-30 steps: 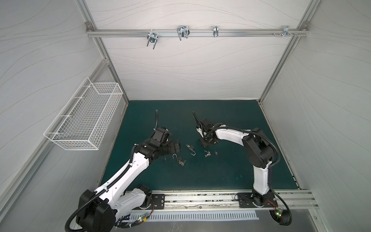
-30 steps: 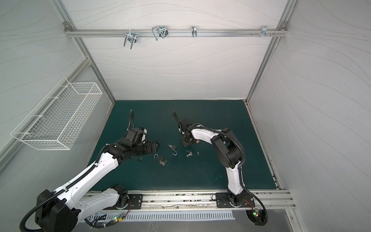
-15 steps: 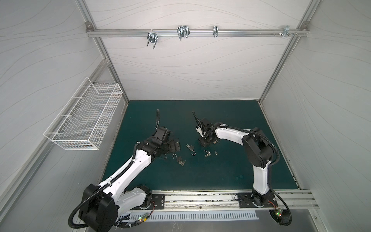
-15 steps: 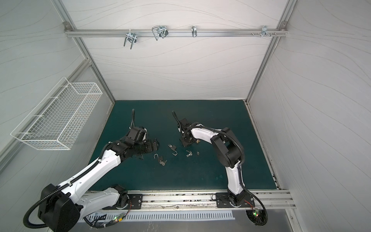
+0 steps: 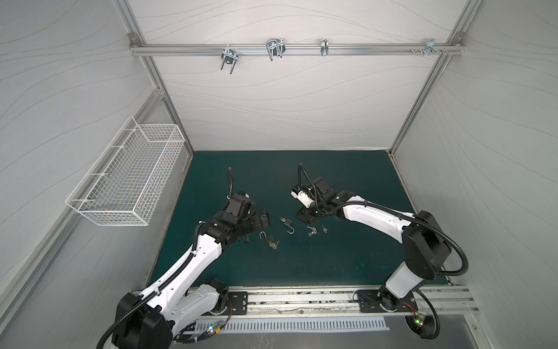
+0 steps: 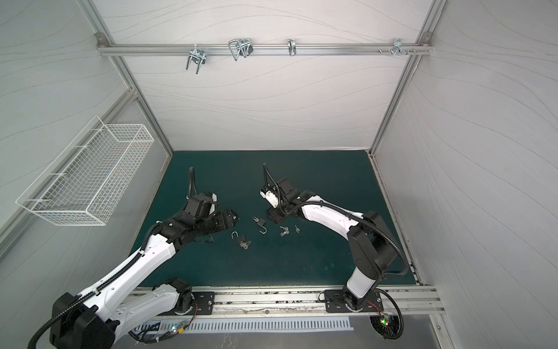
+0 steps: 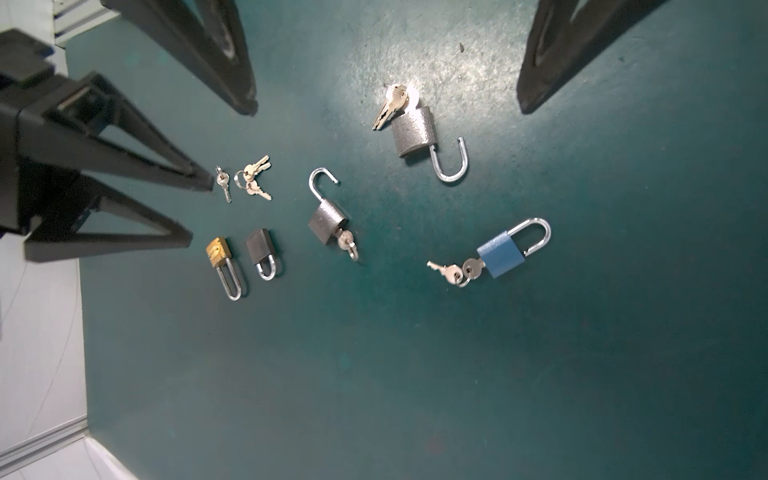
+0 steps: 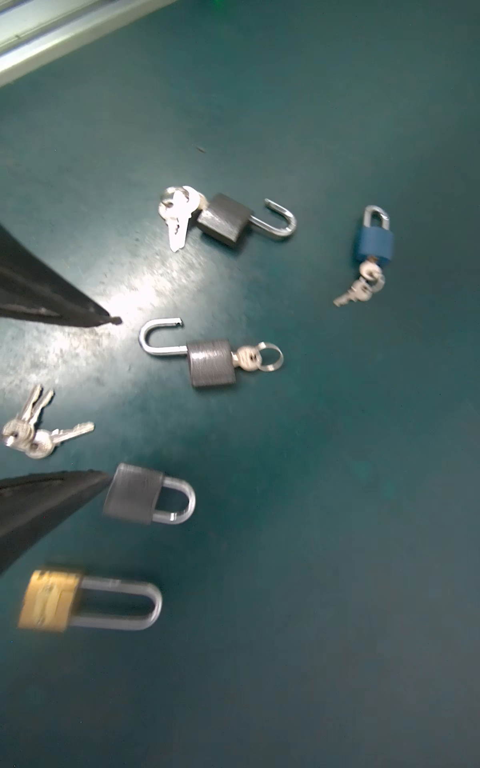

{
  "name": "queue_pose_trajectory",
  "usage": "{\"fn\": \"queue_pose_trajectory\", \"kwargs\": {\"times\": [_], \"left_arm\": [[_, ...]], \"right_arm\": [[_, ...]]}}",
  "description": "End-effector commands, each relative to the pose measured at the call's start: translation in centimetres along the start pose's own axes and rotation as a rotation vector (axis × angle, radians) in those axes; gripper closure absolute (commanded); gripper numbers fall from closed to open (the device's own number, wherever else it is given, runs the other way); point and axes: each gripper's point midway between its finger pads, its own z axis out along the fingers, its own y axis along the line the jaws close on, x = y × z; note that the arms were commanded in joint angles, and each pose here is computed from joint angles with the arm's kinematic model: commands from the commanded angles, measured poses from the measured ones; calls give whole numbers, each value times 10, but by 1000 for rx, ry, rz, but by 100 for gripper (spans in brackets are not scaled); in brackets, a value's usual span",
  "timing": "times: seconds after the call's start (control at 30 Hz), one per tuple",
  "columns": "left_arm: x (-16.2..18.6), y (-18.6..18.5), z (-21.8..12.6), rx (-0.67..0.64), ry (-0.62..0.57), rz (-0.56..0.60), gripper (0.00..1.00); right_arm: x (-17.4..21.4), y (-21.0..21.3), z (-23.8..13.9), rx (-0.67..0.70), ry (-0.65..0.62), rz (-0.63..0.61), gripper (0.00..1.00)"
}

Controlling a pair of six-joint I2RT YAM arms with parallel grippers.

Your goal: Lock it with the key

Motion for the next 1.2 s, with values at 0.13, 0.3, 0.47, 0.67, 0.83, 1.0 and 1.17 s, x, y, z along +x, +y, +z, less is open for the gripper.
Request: {"fn": "queue_pose_trajectory", "kwargs": {"times": [0.13,0.3,0.47,0.67,0.83,1.0,1.17], "left_arm": [[-16,11,4,197,-23,-246,4],[-21,24,-4,260,-43,-330,5],[-21,32,-12,252,-61,-341,5],[-21,32,-13,250,-59,-333,8],[-20,33,-13,245,-55,-334,9],[-20,33,-14,242,-54,-332,9],[-19,34,-15,232,-51,-329,9]], "right_arm": [[9,26,30,-63,74,-129,44],[4,27,49,-60,106,-148,42],[0,21,63,-36,178,-169,39],[4,18,74,-16,267,-178,36],[3,19,82,-16,309,-184,35],[3,18,90,-12,336,-192,37],[5,18,96,-8,360,-195,39]]}}
